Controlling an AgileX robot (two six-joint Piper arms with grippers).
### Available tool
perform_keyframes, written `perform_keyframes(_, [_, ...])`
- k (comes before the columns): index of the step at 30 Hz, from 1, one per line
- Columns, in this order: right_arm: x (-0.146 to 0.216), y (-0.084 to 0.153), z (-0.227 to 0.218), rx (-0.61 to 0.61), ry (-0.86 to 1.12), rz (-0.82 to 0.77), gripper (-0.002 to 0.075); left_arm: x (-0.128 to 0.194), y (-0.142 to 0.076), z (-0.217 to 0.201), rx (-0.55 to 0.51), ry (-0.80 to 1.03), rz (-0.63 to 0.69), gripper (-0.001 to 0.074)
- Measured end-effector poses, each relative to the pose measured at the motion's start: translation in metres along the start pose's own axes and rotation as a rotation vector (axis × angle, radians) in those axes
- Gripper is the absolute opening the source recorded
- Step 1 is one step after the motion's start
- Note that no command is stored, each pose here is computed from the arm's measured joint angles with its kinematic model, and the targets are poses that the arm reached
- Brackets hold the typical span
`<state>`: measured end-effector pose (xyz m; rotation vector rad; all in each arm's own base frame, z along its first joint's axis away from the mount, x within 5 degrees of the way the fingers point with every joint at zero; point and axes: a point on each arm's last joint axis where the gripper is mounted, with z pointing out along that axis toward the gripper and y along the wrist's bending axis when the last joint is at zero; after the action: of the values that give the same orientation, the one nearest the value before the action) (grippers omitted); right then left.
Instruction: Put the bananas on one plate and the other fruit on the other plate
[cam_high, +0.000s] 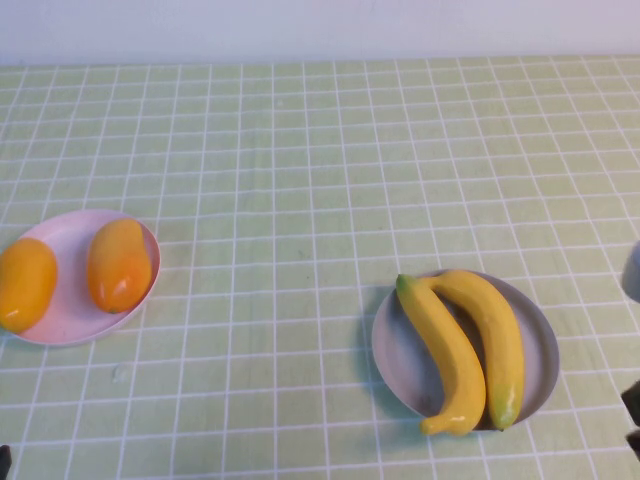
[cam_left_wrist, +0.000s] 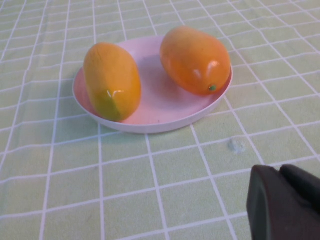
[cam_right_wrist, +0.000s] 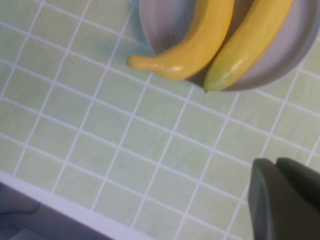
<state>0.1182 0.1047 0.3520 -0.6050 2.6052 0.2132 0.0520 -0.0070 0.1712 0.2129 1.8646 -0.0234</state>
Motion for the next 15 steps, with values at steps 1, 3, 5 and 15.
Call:
perform_keyframes(1, [0.004, -0.001, -0.003, -0.011, 0.0, 0.005, -0.0014, 0.0, 0.0, 0.0, 0.0, 0.0, 0.0, 0.0001])
perform_keyframes(3, [0.011, -0.001, -0.009, -0.039, -0.014, 0.007, -0.0015, 0.0, 0.0, 0.0, 0.0, 0.0, 0.0, 0.0001])
perform_keyframes(5, [0.015, -0.003, -0.014, -0.05, -0.03, -0.038, -0.0015, 0.0, 0.0, 0.0, 0.0, 0.0, 0.0, 0.0001])
perform_keyframes(15, [0.02, -0.002, 0.011, -0.081, -0.16, -0.166, -0.0015, 0.0, 0.0, 0.0, 0.0, 0.0, 0.0, 0.0001])
